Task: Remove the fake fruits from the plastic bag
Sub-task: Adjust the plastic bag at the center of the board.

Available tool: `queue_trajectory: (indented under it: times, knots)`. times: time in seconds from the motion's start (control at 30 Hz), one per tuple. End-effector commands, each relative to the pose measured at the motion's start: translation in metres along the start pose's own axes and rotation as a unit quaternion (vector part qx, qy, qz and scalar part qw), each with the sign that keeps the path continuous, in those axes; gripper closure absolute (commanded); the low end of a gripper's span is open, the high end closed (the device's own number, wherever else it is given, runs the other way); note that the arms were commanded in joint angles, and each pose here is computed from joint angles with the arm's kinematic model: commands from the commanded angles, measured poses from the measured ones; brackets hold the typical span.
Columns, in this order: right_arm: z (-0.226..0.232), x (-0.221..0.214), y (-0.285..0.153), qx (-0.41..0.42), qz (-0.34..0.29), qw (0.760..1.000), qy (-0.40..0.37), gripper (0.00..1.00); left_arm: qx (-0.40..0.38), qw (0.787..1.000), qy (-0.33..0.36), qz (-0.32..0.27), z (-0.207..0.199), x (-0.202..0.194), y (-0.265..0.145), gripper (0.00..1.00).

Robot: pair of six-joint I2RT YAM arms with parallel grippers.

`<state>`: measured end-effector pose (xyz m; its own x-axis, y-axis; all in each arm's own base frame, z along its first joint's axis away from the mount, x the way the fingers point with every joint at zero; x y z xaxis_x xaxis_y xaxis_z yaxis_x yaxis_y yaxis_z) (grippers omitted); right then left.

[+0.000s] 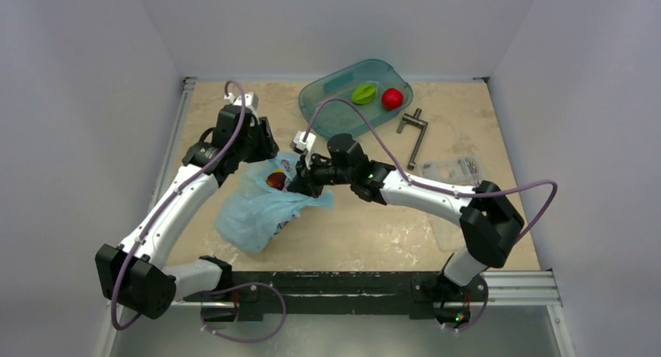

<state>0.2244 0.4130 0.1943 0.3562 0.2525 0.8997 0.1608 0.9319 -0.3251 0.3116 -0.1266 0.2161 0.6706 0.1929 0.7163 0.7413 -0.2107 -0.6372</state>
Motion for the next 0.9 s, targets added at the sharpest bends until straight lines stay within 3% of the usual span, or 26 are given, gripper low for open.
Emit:
queue_trajectory:
  times: [0.0, 0.13, 0.5, 0.7, 0.87]
  knots:
    - [0.005, 0.009, -0.001, 0.008, -0.025, 1.000, -0.004, 1.00, -0.030, 0.997, 0.017, -0.066, -0.015, 0.045, -0.017, 0.69]
    - [0.003, 0.013, 0.003, 0.006, -0.022, 1.000, -0.007, 1.00, -0.026, 0.994, 0.037, -0.097, -0.015, 0.065, -0.031, 1.00]
    - [-0.066, 0.063, 0.020, -0.172, 0.007, 0.984, -0.042, 0.98, 0.039, 0.976, 0.087, -0.197, -0.003, 0.139, -0.101, 1.00]
    - [-0.044, 0.092, 0.016, -0.129, 0.008, 0.991, -0.044, 0.41, 0.040, 0.979, 0.097, -0.177, 0.000, 0.128, -0.094, 1.00]
    - [0.003, 0.079, 0.003, -0.026, 0.008, 0.999, 0.028, 0.05, 0.028, 0.979, 0.097, -0.175, 0.001, 0.113, -0.088, 1.00]
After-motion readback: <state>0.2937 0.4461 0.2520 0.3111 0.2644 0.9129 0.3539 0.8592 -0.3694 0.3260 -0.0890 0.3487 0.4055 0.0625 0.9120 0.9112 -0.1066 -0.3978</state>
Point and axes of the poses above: each gripper's point midway between its finger pads, its own y axis out along the fingers, its own z axis along the line the jaws close on, x = y × z, the point moved 1 cm from there along -y, back along the fingers, and after that the axes turned 3 degrees about y, right-handed, at the moved point
